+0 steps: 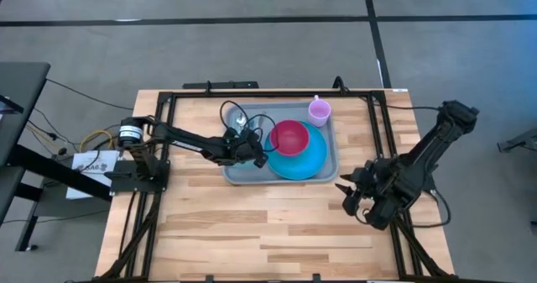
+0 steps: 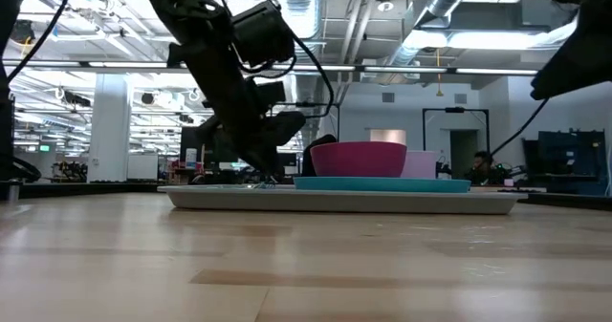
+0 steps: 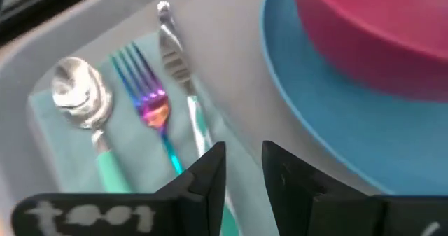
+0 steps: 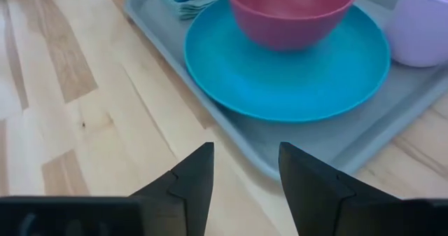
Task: Set up tray
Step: Put the white knife on the blue napkin
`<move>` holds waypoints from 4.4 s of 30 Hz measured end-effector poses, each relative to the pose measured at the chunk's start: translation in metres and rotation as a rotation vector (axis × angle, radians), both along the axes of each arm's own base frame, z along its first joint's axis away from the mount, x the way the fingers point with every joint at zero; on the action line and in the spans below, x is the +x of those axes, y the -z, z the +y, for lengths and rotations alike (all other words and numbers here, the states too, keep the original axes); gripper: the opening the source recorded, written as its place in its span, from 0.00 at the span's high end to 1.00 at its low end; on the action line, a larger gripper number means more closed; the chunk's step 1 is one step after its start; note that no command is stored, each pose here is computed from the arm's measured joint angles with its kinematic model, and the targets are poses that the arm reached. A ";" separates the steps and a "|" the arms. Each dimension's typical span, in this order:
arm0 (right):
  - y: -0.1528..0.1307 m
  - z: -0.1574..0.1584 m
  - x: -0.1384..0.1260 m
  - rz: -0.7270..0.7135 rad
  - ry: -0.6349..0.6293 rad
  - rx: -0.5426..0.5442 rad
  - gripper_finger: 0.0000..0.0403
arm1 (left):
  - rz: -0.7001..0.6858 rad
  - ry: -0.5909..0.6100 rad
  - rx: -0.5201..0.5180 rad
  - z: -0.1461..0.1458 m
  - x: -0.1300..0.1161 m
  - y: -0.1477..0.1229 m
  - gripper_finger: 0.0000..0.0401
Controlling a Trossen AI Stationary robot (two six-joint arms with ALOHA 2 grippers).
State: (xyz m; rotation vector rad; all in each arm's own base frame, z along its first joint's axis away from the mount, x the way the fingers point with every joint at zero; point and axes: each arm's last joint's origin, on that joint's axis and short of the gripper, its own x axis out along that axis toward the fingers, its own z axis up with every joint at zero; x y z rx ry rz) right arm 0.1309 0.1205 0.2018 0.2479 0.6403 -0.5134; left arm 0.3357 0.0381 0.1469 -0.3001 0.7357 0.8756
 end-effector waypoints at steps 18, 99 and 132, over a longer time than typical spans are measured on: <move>0.010 0.006 0.009 0.044 -0.026 -0.036 0.63 | 0.127 0.011 -0.021 0.003 -0.010 0.007 0.79; 0.010 0.006 0.010 0.050 -0.022 -0.021 0.67 | -0.265 -0.418 -0.128 -0.045 0.017 0.007 0.90; 0.010 -0.006 0.020 0.116 -0.045 -0.126 0.67 | -0.176 -0.552 -0.137 -0.047 0.033 0.035 0.88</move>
